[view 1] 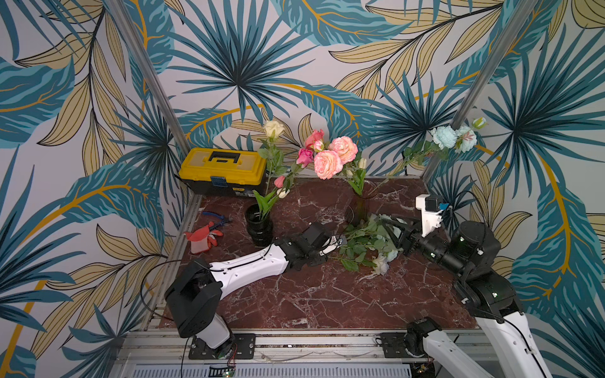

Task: Pick out blue flowers from the vase
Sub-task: Place the flower at the center of the board, then pick up the flower from the vase.

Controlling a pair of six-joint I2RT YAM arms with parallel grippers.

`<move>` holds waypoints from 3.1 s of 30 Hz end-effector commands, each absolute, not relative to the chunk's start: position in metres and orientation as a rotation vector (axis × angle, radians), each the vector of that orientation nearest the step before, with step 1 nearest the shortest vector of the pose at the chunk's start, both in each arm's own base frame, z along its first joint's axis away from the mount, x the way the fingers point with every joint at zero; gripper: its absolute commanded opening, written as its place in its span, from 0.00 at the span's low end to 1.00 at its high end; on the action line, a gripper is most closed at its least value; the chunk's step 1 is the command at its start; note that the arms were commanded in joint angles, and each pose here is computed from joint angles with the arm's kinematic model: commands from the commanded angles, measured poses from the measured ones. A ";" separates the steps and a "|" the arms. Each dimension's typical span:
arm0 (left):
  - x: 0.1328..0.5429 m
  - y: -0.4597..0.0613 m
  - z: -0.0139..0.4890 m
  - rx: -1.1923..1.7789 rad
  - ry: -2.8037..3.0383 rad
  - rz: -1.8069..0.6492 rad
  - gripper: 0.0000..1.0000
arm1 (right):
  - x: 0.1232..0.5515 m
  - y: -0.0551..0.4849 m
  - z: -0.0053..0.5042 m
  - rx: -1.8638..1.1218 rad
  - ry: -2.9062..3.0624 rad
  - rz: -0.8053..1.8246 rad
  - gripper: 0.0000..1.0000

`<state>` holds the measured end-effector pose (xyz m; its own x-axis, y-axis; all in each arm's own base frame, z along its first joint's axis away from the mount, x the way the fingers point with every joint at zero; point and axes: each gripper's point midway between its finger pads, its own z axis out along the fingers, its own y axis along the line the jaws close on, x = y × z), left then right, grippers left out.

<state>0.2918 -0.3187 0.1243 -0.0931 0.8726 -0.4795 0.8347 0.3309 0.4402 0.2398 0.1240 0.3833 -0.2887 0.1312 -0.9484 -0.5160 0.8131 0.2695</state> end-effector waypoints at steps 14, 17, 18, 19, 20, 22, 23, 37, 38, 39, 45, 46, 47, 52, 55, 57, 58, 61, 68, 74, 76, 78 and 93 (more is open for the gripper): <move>0.323 -0.348 0.079 1.661 1.918 0.227 0.00 | 0.291 0.105 0.353 -0.166 1.819 0.631 0.45; 0.328 -0.351 0.070 1.675 1.929 0.229 0.00 | 0.294 0.100 0.352 -0.148 1.817 0.639 0.45; 0.329 -0.351 0.067 1.681 1.934 0.233 0.00 | 0.294 0.098 0.351 -0.144 1.820 0.638 0.45; 0.330 -0.351 0.065 1.681 1.937 0.230 0.00 | 0.295 0.097 0.352 -0.142 1.819 0.637 0.45; 0.331 -0.351 0.063 1.685 1.942 0.228 0.01 | 0.295 0.096 0.351 -0.138 1.823 0.638 0.45; 0.333 -0.350 0.059 1.685 1.952 0.229 0.07 | 0.296 0.093 0.350 -0.133 1.824 0.637 0.45; 0.334 -0.350 0.057 1.685 1.955 0.235 0.11 | 0.297 0.093 0.350 -0.132 1.826 0.639 0.45; 0.331 -0.337 0.067 1.589 2.022 0.170 0.37 | 0.312 0.074 0.331 0.002 1.795 0.742 0.45; 0.330 -0.336 0.071 1.580 2.021 0.158 0.37 | 0.312 0.074 0.330 0.005 1.798 0.742 0.45; 0.329 -0.337 0.075 1.577 2.016 0.147 0.38 | 0.313 0.073 0.329 0.007 1.800 0.741 0.45; 0.317 -0.339 0.094 1.549 2.000 0.057 0.39 | 0.313 0.070 0.327 0.013 1.810 0.730 0.45; 0.315 -0.338 0.097 1.545 1.998 0.044 0.39 | 0.313 0.070 0.326 0.016 1.812 0.729 0.45; 0.313 -0.337 0.099 1.542 1.996 0.034 0.39 | 0.313 0.069 0.326 0.016 1.811 0.728 0.45; 0.305 -0.333 0.099 1.533 2.013 0.001 0.40 | 0.313 0.069 0.326 0.021 1.812 0.731 0.45; 0.302 -0.330 0.092 1.532 2.037 0.001 0.40 | 0.313 0.068 0.326 0.025 1.811 0.733 0.45; 0.300 -0.331 0.090 1.529 2.045 -0.013 0.40 | 0.312 0.068 0.326 0.024 1.813 0.728 0.45; 0.299 -0.331 0.090 1.524 2.049 -0.018 0.40 | 0.312 0.068 0.325 0.026 1.816 0.729 0.45; 0.299 -0.332 0.091 1.517 2.053 -0.029 0.40 | 0.311 0.066 0.324 0.040 1.812 0.737 0.45; 0.300 -0.341 0.133 1.403 2.001 -0.171 0.40 | 0.313 0.049 0.324 0.126 1.732 0.814 0.45; 0.295 -0.354 0.196 1.197 1.887 -0.517 0.41 | 0.327 0.017 0.320 0.232 1.567 0.943 0.45; 0.293 -0.357 0.209 1.157 1.858 -0.591 0.42 | 0.338 0.014 0.318 0.230 1.553 0.958 0.45; 0.293 -0.361 0.216 1.133 1.840 -0.656 0.42 | 0.349 0.011 0.321 0.210 1.540 0.953 0.45; 0.299 -0.376 0.234 1.051 1.802 -0.820 0.42 | 0.440 0.013 0.308 0.088 1.617 0.987 0.42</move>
